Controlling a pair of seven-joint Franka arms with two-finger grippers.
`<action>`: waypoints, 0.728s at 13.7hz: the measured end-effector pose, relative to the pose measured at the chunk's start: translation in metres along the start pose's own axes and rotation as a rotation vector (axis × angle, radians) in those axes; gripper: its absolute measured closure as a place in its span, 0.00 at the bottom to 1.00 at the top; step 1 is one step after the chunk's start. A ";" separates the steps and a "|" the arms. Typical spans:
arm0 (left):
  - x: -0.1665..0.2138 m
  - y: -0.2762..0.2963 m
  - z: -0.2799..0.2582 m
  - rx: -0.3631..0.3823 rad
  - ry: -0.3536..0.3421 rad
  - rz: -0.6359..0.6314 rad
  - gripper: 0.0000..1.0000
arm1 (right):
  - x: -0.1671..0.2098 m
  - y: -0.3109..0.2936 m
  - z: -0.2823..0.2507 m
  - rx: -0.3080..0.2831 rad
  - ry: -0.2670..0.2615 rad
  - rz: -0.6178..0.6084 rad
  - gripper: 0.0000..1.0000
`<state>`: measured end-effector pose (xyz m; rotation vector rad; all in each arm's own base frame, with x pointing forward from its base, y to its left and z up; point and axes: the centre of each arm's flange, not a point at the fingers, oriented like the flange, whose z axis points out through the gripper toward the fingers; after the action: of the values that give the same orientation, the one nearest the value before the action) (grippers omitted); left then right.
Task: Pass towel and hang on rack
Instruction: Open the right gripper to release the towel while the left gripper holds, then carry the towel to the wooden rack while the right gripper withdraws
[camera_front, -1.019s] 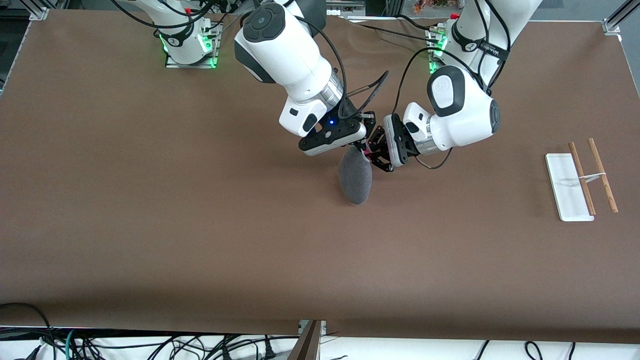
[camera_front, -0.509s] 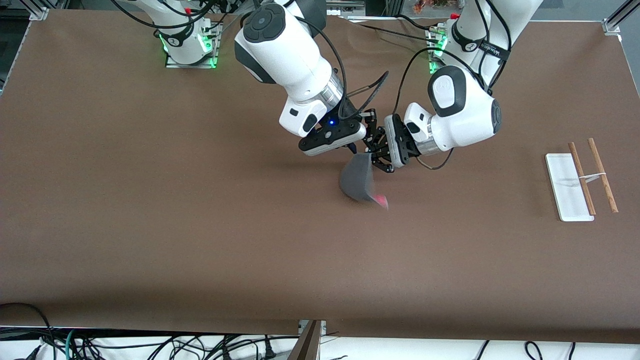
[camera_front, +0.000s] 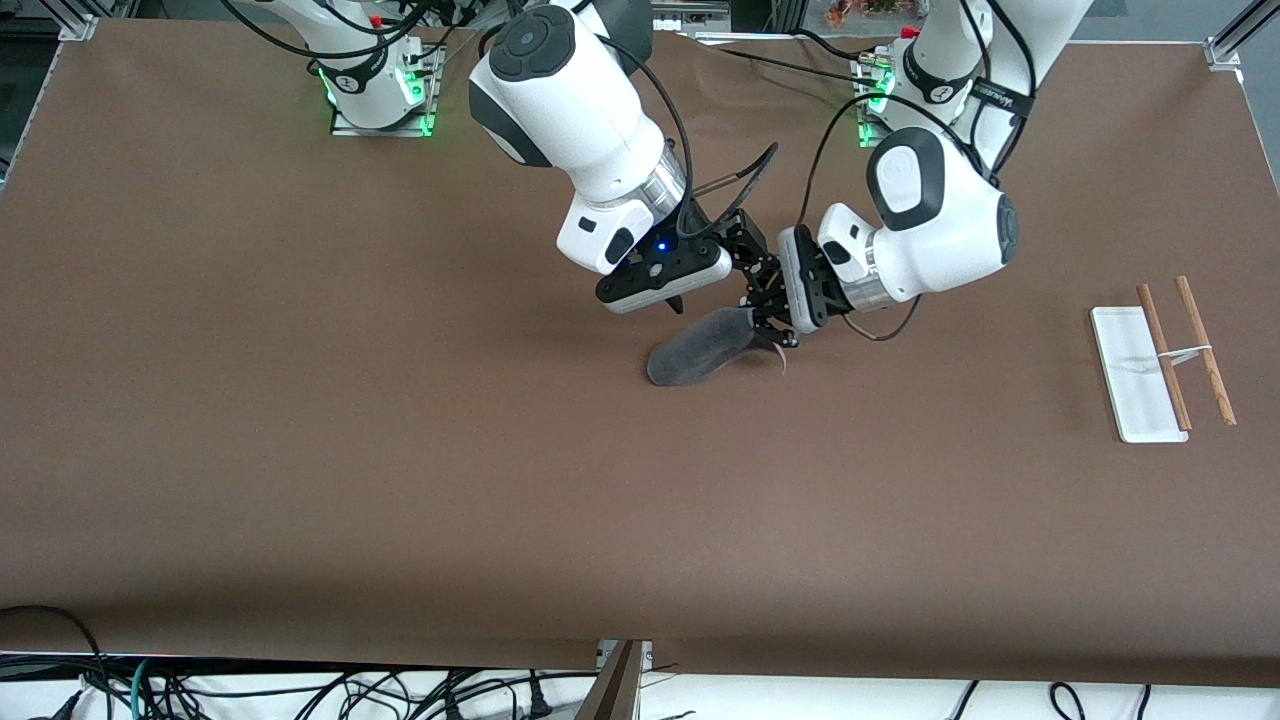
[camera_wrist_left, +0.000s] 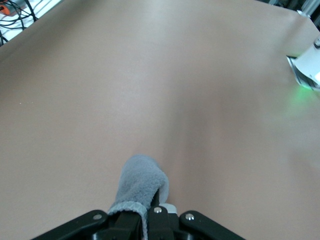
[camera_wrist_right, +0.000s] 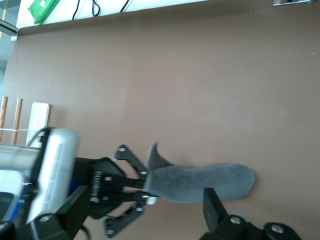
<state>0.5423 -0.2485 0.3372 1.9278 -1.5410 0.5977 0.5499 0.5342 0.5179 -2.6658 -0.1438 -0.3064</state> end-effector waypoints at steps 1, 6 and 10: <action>-0.003 -0.008 -0.014 -0.018 -0.020 0.022 0.98 | 0.005 0.008 0.000 -0.016 -0.007 0.010 0.00; -0.041 -0.047 -0.108 -0.137 -0.197 0.051 0.98 | 0.047 0.097 -0.015 -0.195 -0.087 0.010 0.00; -0.091 -0.080 -0.220 -0.132 -0.397 0.000 0.98 | 0.078 0.181 -0.061 -0.315 -0.159 0.011 0.00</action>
<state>0.6034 -0.0199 0.4213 2.0266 -1.7670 0.1069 0.6408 0.3498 0.5128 -3.0025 -0.1405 -0.1199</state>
